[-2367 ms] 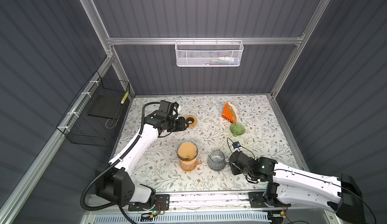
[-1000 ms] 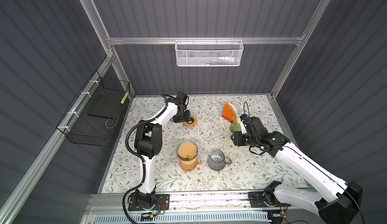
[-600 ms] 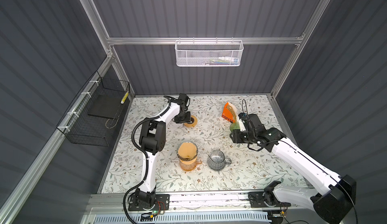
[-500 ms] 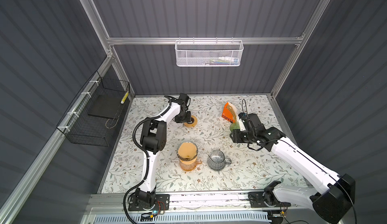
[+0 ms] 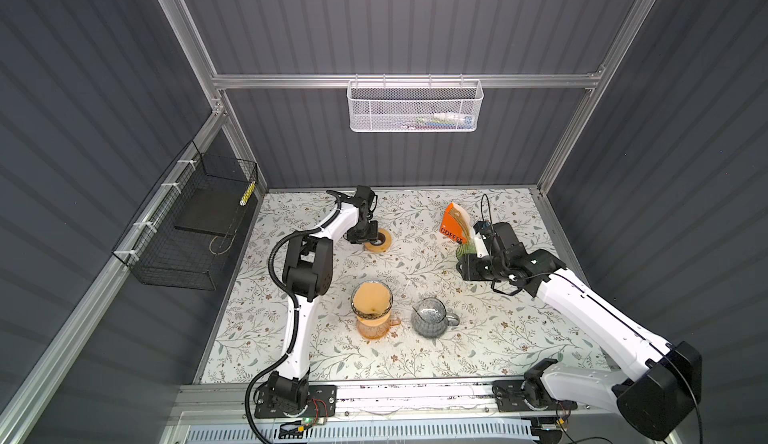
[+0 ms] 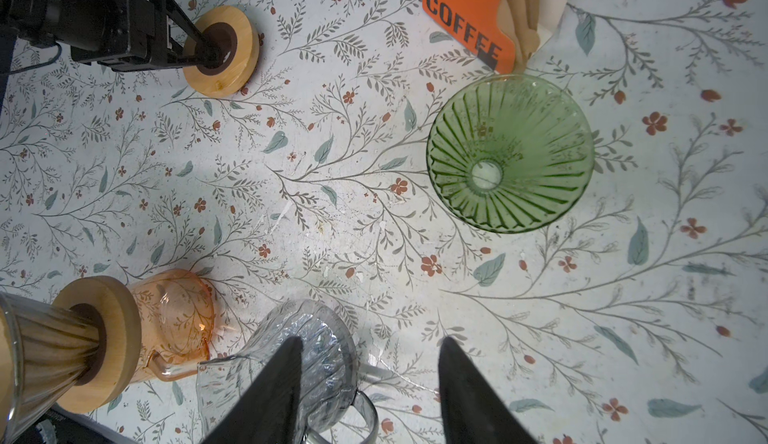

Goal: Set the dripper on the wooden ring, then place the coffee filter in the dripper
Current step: 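Move the left gripper to the wooden ring while right gripper rises toward green dripper, then grasp and lift the wooden ring with the left gripper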

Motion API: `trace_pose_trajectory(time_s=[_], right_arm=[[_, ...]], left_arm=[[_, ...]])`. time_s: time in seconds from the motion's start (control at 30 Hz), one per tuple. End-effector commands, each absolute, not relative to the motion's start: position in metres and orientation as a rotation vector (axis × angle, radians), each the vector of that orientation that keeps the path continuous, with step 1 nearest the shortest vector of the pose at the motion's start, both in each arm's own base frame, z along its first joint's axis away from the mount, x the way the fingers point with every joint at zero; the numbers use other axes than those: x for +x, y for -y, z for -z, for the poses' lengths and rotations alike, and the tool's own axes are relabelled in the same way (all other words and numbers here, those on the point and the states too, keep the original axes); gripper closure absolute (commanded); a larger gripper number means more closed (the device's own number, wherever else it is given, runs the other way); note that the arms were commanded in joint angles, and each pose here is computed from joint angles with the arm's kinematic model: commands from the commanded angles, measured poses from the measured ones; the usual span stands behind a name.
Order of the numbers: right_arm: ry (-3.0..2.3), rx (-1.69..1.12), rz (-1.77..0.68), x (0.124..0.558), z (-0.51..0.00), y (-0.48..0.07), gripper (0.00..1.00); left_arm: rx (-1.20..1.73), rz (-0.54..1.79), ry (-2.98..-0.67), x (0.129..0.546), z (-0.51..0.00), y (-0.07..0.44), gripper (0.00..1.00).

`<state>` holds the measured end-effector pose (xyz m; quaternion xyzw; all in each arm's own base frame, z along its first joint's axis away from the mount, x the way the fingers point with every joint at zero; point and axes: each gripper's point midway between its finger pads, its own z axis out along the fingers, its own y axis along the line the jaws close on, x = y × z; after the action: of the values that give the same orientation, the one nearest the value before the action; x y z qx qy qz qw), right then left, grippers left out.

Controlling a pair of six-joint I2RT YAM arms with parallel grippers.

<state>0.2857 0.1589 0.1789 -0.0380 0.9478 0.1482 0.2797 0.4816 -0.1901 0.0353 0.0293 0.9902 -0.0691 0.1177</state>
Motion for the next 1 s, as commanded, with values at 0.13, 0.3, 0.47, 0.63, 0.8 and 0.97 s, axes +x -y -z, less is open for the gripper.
trace_pose_trajectory(time_s=[0.13,0.3,0.47,0.63,0.8,0.97], right_arm=[[-2.516,-0.112,-0.406,0.293,-0.189,-0.16,0.46],[-2.518,-0.109,-0.409,0.293,-0.189,-0.16,0.46],[-2.514,-0.106,-0.41,0.294,-0.191,-0.16,0.46],[-2.511,-0.104,-0.417,0.295,-0.193,-0.161,0.46],[-2.507,-0.108,-0.425,0.294,-0.195,-0.162,0.46],[-2.495,-0.103,-0.435,0.292,-0.2,-0.161,0.46]], left_arm=[[0.084,0.178,-2.919,0.485,-0.029,0.185,0.5],[0.089,0.177,-2.921,0.486,-0.028,0.185,0.55],[0.095,0.174,-2.919,0.486,-0.029,0.185,0.64],[0.1,0.181,-2.906,0.486,-0.037,0.184,0.78],[0.1,0.207,-2.879,0.488,-0.051,0.187,0.84],[0.094,0.246,-2.842,0.49,-0.07,0.19,0.86]])
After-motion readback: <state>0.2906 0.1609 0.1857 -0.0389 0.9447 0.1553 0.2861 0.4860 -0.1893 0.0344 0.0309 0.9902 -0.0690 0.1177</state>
